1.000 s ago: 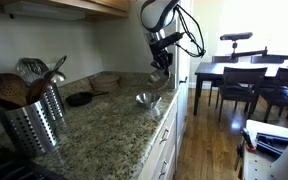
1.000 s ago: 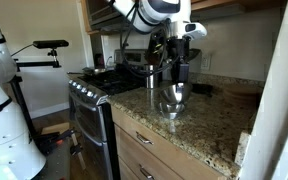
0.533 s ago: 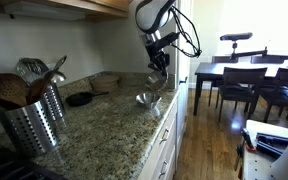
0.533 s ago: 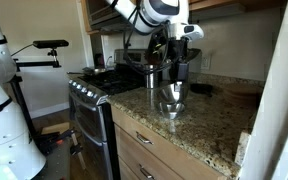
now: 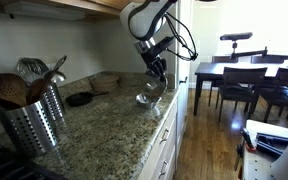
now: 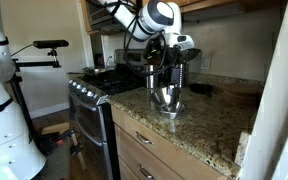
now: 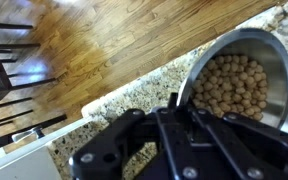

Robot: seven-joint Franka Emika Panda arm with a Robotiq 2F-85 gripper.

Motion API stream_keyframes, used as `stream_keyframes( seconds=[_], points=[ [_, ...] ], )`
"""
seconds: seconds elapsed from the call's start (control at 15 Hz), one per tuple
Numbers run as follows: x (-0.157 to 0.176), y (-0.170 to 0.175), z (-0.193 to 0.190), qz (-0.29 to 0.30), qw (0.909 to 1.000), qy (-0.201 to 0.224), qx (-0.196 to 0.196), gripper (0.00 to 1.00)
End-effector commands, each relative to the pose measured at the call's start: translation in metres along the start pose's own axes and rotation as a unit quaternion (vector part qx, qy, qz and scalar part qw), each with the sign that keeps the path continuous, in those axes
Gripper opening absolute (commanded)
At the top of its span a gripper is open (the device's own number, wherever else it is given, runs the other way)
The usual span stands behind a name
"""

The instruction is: Pour the contents of the left bowl into the right bowl

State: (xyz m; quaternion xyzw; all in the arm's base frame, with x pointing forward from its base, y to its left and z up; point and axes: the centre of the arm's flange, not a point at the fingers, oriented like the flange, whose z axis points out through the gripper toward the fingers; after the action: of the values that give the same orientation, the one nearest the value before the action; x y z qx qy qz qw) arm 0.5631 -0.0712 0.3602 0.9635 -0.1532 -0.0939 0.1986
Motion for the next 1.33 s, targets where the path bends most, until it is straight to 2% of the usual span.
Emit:
stream_keyframes(
  seconds=[0.0, 0.73, 1.27],
  points=[
    [-0.002, 0.002, -0.01, -0.004, 0.9997, -0.004, -0.025, 0.07],
    [0.011, 0.01, -0.048, -0.015, 0.9956, 0.036, -0.086, 0.07],
    [0.011, -0.001, -0.045, -0.027, 0.9918, 0.042, -0.117, 0.07]
  ],
)
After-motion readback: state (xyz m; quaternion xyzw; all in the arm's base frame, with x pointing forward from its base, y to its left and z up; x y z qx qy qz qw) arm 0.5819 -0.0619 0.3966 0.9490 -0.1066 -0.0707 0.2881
